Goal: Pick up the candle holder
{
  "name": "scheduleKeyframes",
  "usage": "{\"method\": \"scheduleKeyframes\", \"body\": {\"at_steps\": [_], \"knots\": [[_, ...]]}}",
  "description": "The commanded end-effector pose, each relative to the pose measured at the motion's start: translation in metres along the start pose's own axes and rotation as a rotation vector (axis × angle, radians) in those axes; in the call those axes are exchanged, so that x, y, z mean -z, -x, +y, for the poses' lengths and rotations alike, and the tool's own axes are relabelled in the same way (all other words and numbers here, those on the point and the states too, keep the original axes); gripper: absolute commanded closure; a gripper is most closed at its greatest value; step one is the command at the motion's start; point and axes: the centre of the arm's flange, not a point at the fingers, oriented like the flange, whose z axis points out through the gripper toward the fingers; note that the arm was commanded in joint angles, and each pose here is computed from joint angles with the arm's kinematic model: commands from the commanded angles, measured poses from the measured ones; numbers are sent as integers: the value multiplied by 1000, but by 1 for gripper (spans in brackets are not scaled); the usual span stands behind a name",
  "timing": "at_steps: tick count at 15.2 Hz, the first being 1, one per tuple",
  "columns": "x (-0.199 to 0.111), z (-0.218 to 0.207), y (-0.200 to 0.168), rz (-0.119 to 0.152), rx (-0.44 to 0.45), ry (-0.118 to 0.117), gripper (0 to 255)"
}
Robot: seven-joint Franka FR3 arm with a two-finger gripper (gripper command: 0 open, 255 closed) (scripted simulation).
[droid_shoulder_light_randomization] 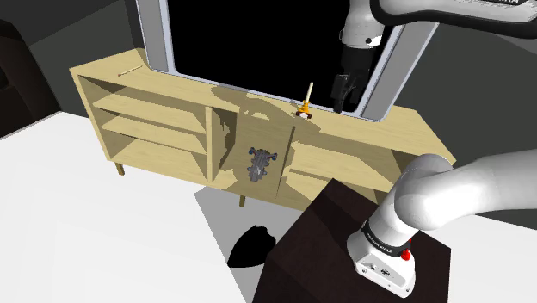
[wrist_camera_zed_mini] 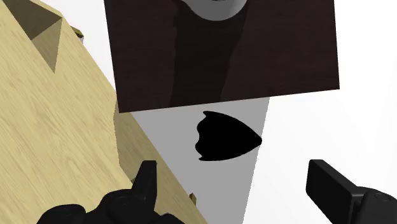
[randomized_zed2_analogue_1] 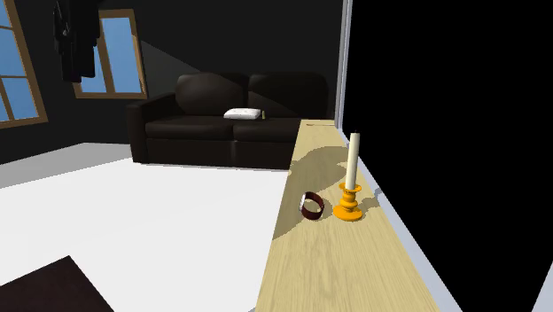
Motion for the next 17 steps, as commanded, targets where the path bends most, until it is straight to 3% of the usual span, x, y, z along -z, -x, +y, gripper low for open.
{"method": "scheduleKeyframes", "body": {"at_steps": [1, 17], "knots": [[0, 0, 0, 0, 0, 0, 0], [-71, 140, -103, 289, -5, -30, 0]]}}
